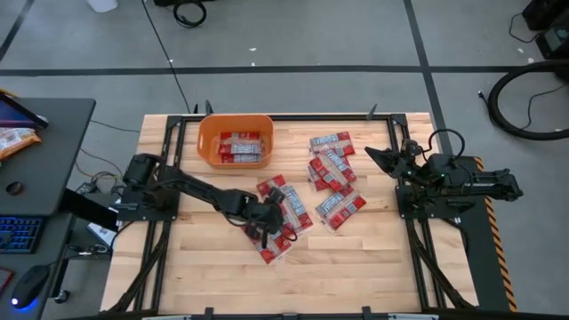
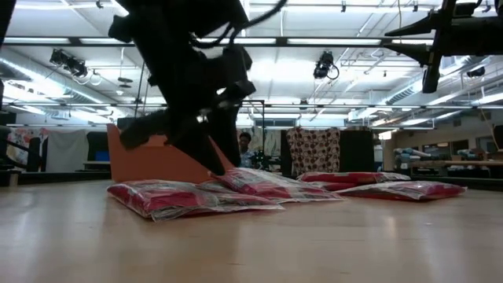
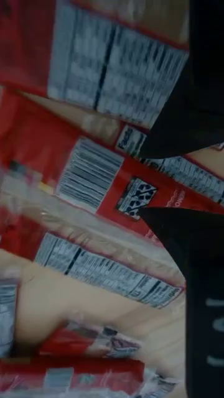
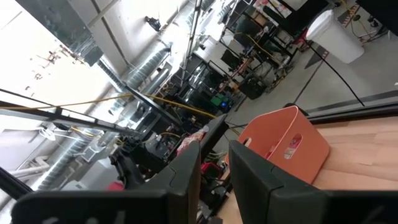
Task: Sort popcorn bags into baskets
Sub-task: Put the red popcorn bag into the orange container
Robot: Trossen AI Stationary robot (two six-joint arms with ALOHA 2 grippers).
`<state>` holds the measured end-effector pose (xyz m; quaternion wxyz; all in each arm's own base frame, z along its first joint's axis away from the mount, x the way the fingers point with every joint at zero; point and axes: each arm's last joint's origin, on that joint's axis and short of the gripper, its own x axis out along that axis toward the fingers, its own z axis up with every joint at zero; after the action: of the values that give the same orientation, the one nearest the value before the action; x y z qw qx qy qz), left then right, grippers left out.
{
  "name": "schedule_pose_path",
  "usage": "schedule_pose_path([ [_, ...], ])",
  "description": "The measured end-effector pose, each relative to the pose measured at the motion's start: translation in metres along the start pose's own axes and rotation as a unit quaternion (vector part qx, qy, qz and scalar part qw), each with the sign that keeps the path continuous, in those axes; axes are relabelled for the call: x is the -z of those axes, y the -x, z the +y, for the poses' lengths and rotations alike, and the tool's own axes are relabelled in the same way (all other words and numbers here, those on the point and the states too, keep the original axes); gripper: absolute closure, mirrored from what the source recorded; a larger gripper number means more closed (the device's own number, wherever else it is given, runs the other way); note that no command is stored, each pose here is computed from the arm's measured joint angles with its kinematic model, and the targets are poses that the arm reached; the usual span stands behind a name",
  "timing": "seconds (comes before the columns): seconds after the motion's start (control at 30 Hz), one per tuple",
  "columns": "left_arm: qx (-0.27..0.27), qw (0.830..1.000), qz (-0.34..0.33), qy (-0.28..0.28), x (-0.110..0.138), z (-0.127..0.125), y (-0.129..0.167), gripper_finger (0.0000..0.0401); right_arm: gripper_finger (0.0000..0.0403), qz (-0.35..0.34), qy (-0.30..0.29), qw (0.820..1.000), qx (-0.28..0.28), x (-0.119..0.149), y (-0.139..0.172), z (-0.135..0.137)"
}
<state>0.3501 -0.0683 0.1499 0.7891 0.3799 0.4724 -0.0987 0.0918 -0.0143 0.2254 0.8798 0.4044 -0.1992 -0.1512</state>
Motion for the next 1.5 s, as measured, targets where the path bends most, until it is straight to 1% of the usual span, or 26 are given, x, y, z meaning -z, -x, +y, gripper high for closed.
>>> schedule_pose_path([
  [0.13,0.001,1.0,0.013,-0.02,0.004,-0.001,-0.014,0.0259,0.0314,0.0,0.0,1.0,0.0,0.0,0.0,0.0],
  [0.3,-0.011,0.999,0.02,-0.037,0.006,0.002,-0.023,0.0264,0.0314,0.0,-0.001,1.0,0.0,0.0,0.0,0.0],
  [0.37,-0.01,0.999,0.024,-0.039,0.007,0.002,-0.024,0.0282,0.0314,0.0,-0.003,1.0,0.001,0.0,0.0,0.0],
  [0.4,-0.009,0.999,0.025,-0.039,0.007,0.002,-0.024,0.0297,0.0314,-0.001,-0.004,1.0,0.0,0.0,0.0,0.0],
  [0.47,-0.008,0.999,0.025,-0.039,0.007,0.001,-0.024,0.034,0.0314,0.0,-0.004,1.0,0.001,0.0,0.0,0.0],
  [0.53,-0.008,0.999,0.025,-0.024,0.007,0.001,-0.023,0.0382,0.0314,-0.001,-0.004,1.0,0.001,0.0,0.0,0.0],
  [0.57,-0.007,1.0,0.024,-0.01,0.007,0.002,-0.023,0.0389,0.0314,-0.001,-0.004,1.0,0.001,0.0,0.0,0.0],
  [0.63,-0.005,0.999,0.032,0.011,0.006,0.003,-0.021,0.0391,0.0314,-0.001,-0.004,1.0,0.001,0.0,0.0,0.0],
  [0.73,0.003,0.998,0.045,0.033,-0.001,0.012,-0.014,0.0396,0.0314,-0.001,-0.004,1.0,0.001,0.0,0.0,0.0],
  [0.83,-0.01,0.998,0.028,0.055,-0.013,0.027,0.003,0.0397,0.0314,-0.002,-0.004,1.0,0.001,0.0,0.0,0.0],
  [0.9,-0.017,0.997,0.009,0.08,-0.019,0.04,0.018,0.0397,0.0314,-0.001,-0.004,1.0,0.001,0.0,0.0,0.0],
  [1.0,-0.02,0.991,0.003,0.129,-0.018,0.055,0.042,0.0398,0.0314,0.002,-0.004,1.0,-0.002,0.0,0.0,0.0],
  [1.2,-0.027,0.975,0.02,0.22,0.007,0.076,0.092,0.0399,0.0314,0.008,0.0,1.0,-0.008,0.001,0.0,0.0],
  [1.27,-0.039,0.969,0.023,0.241,0.017,0.082,0.11,0.04,0.0314,0.008,0.003,1.0,-0.008,0.0,0.0,0.001],
  [1.43,-0.096,0.95,0.021,0.295,0.043,0.099,0.154,0.04,0.0314,0.008,0.023,1.0,-0.008,0.001,0.0,0.0],
  [1.5,-0.109,0.945,0.049,0.304,0.059,0.103,0.165,0.04,0.0314,0.008,0.026,1.0,-0.008,0.001,0.0,0.0],
])
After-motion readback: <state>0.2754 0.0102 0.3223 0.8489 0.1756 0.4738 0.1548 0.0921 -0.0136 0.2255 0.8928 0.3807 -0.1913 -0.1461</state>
